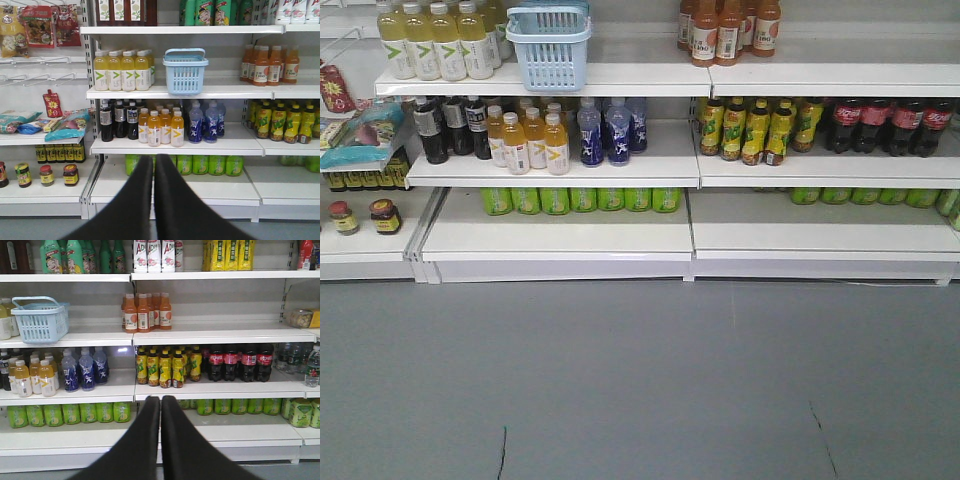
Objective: Place coke in basket with both arms
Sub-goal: 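Drive the base toward the shelf holding the light-blue basket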
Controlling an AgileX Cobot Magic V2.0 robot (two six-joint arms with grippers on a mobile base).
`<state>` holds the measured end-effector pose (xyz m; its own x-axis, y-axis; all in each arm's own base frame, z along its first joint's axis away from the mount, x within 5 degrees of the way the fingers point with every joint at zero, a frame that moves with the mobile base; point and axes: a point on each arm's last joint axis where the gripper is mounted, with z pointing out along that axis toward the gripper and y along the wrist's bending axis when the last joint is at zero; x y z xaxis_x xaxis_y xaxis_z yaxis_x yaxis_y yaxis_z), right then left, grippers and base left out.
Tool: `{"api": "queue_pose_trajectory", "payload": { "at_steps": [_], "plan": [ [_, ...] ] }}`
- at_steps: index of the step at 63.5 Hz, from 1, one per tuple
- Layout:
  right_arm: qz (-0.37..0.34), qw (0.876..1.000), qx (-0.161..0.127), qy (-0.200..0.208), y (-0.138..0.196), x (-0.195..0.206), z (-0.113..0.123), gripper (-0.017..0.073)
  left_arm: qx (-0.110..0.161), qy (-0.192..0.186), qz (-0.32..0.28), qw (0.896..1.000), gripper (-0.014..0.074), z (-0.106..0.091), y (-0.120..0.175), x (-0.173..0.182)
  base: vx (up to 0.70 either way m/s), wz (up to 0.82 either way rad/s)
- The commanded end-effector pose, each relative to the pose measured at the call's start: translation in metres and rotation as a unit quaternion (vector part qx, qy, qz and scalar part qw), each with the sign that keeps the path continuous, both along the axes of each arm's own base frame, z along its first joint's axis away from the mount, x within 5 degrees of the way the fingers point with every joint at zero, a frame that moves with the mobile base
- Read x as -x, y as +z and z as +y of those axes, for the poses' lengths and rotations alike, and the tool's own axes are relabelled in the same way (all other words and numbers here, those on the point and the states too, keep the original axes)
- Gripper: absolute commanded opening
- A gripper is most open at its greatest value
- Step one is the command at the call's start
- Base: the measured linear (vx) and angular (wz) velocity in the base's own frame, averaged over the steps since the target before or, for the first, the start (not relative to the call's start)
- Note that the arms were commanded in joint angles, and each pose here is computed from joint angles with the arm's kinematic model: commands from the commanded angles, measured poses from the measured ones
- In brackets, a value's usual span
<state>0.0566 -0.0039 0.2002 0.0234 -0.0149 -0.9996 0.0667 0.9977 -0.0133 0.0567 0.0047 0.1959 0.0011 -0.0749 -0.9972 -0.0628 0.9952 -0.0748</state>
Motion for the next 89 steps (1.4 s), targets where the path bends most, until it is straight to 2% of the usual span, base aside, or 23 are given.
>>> {"api": "queue_pose_trajectory", "payload": {
  "at_steps": [1, 89],
  "plan": [
    [-0.039, 0.999, 0.011, 0.0, 0.0051, 0.0011, 0.0004, -0.0005, -0.001, -0.013, -0.05, 0.999, -0.0006, -0.0024, 0.0167, 0.0028, 0.0, 0.0],
    [-0.039, 0.999, 0.011, 0.0, 0.0051, 0.0011, 0.0004, -0.0005, -0.001, -0.013, -0.05, 0.999, -0.0006, -0.0024, 0.0167, 0.0028, 0.01, 0.01]
  ]
}}
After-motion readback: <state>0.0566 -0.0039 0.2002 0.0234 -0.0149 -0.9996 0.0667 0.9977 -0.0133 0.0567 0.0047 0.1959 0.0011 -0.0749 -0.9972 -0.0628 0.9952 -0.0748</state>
